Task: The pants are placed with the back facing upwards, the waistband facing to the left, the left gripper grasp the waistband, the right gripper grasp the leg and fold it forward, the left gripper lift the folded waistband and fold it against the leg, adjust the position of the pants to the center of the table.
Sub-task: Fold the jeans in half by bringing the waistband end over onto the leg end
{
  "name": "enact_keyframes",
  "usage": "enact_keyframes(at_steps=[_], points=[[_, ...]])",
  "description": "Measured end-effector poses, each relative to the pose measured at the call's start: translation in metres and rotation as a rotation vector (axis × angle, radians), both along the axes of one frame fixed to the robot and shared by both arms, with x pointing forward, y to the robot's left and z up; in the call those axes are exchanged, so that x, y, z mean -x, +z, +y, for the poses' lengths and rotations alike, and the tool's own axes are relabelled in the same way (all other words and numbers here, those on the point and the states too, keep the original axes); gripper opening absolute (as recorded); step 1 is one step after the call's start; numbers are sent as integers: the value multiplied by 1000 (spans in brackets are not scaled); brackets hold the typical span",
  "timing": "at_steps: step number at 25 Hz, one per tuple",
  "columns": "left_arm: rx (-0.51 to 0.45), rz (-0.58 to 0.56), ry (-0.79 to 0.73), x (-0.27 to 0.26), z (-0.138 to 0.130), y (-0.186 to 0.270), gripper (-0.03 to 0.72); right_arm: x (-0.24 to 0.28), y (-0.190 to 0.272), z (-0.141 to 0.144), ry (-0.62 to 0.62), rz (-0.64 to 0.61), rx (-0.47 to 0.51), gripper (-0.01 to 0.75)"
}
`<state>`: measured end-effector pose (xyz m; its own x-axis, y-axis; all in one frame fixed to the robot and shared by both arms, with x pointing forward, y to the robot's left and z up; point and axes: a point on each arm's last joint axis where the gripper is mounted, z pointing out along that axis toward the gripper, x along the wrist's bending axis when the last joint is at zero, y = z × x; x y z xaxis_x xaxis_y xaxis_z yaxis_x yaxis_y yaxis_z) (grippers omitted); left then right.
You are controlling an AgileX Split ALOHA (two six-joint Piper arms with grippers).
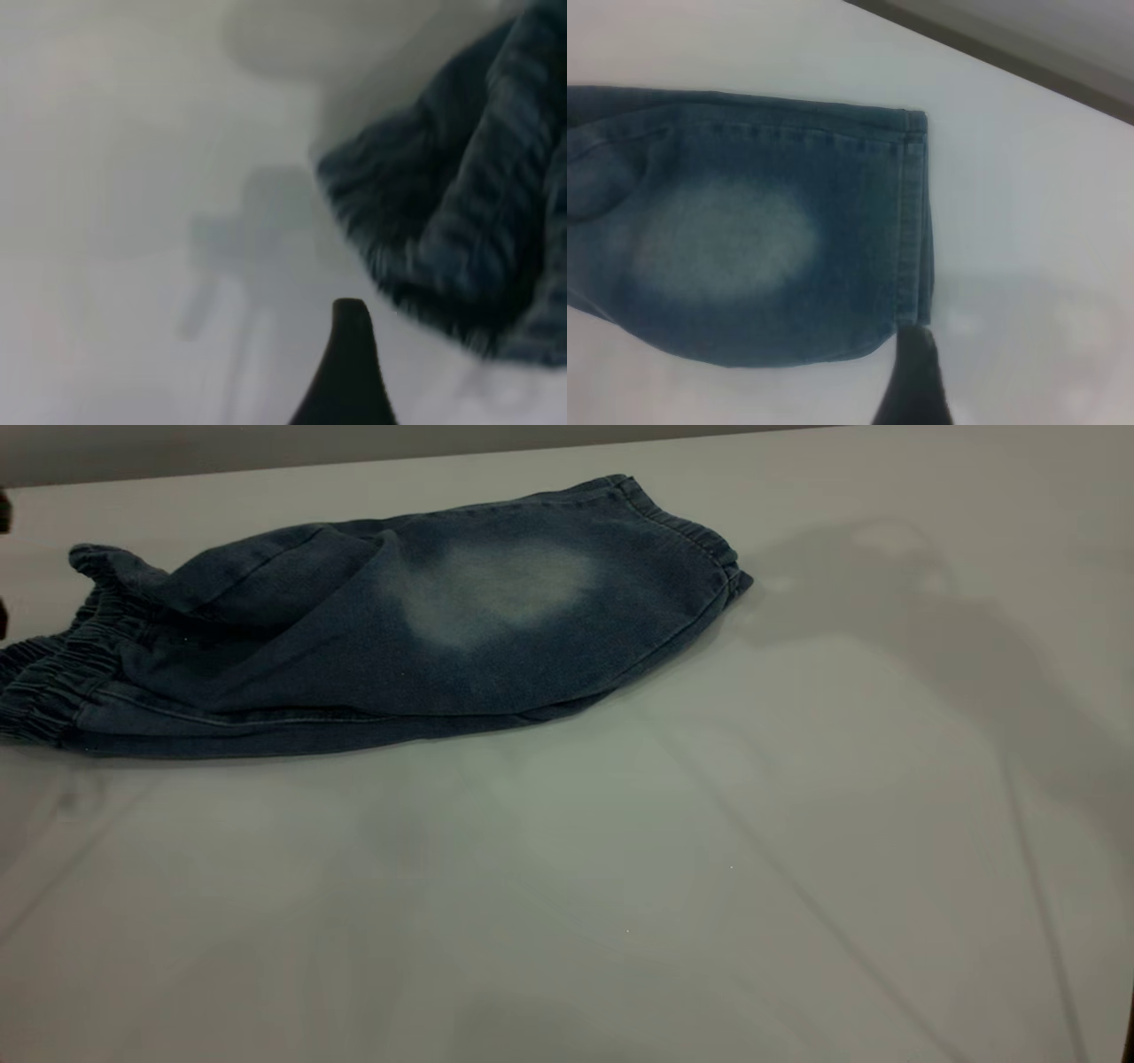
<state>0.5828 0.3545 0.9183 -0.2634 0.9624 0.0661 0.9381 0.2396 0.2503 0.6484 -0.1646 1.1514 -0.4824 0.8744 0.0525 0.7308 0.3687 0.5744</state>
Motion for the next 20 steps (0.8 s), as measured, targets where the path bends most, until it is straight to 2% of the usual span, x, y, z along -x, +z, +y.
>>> enact_keyframes(at_steps=[4, 20], points=[[-6, -5, -24, -15, 2, -3, 549, 0, 0, 0, 0, 0, -1, 489], [66, 43, -39, -39, 3, -39, 549, 0, 0, 0, 1, 1, -4, 489]])
